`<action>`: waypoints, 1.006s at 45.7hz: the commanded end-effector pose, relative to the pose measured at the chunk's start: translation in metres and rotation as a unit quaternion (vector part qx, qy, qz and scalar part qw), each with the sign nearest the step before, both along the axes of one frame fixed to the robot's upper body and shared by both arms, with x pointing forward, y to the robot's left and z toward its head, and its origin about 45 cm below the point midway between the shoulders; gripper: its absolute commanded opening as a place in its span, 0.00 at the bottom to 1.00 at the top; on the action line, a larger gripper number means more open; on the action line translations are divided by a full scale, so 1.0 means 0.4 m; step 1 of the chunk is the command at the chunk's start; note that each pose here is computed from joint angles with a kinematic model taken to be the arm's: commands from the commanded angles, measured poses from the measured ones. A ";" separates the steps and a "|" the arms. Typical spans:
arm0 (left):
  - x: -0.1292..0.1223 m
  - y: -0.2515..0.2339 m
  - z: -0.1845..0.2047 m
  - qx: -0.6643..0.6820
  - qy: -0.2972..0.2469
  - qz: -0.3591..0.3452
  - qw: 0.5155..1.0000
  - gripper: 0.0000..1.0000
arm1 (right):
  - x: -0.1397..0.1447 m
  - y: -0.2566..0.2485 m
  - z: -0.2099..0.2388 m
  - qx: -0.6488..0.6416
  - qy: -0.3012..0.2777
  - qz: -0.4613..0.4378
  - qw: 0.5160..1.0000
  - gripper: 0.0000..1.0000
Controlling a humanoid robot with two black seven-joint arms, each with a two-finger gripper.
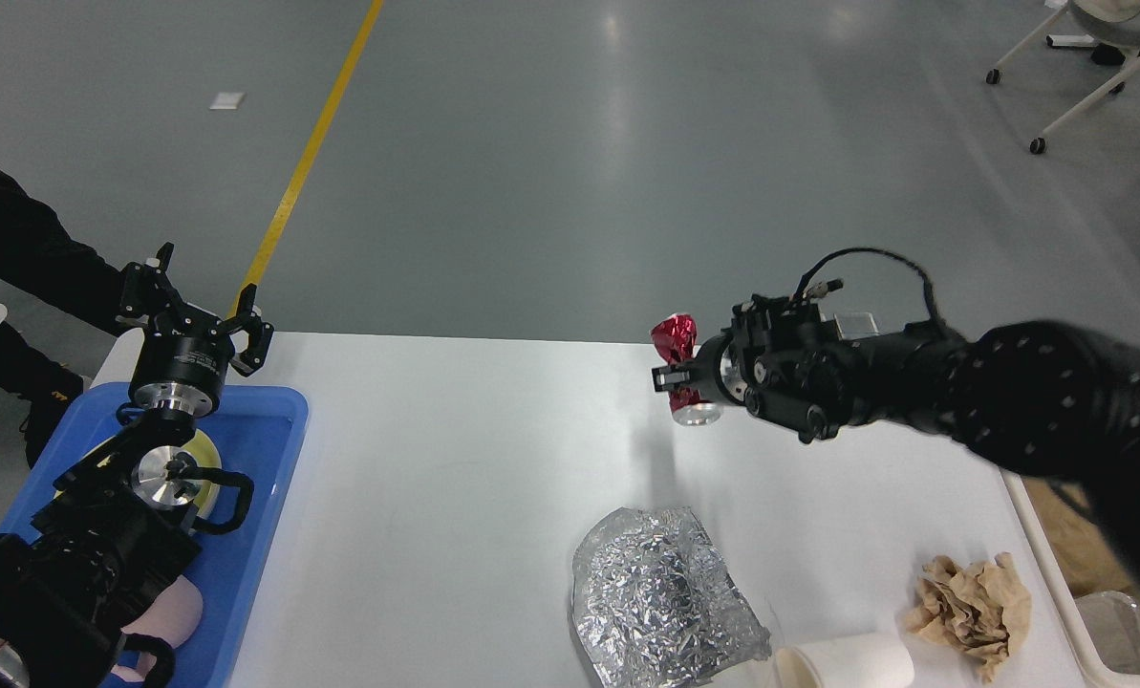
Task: Tidy desktop
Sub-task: 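Lift the wrapper, carry it over the white bin and release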
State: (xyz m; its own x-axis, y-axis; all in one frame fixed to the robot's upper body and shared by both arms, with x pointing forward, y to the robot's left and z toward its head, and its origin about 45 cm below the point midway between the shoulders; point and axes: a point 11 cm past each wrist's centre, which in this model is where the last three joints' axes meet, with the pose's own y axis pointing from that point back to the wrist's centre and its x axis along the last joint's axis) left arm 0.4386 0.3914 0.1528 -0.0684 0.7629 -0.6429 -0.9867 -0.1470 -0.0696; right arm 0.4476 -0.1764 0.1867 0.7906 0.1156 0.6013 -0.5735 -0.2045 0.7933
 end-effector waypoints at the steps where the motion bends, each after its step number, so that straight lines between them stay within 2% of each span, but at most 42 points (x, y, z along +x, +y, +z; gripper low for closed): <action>1: 0.000 0.000 0.000 0.000 0.000 0.000 1.000 0.96 | 0.003 -0.040 0.182 0.030 0.005 -0.009 1.000 0.00; 11: 0.000 0.000 0.000 0.000 0.000 0.000 1.000 0.96 | 0.014 -0.100 0.449 0.099 0.025 -0.025 0.994 0.00; 18: 0.000 0.000 0.000 0.000 0.000 0.000 1.000 0.96 | 0.018 -0.169 0.525 0.132 0.018 -0.049 0.990 0.00; 23: 0.000 0.000 0.000 0.000 0.000 0.000 1.000 0.96 | 0.048 -0.298 0.496 0.120 -0.006 -0.115 0.986 0.00; 32: 0.000 0.000 0.000 0.000 0.000 0.000 1.000 0.96 | 0.057 -0.607 0.328 0.069 -0.050 -0.267 0.960 0.02; 37: 0.000 0.000 0.000 0.000 0.000 0.000 1.000 0.96 | 0.014 -0.752 0.226 0.031 -0.070 -0.330 0.941 0.04; 46: 0.000 -0.001 0.000 0.000 0.000 0.000 1.000 0.96 | -0.136 -0.935 0.024 -0.031 -0.085 -0.416 0.905 0.07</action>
State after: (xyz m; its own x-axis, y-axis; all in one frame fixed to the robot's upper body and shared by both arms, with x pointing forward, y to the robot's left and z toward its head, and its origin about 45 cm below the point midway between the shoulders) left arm 0.4386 0.3914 0.1527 -0.0685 0.7629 -0.6429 -0.9867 -0.1471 -0.0695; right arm 0.4293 -0.5148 0.2388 0.5494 -0.4243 0.7198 -0.6669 0.2963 0.6837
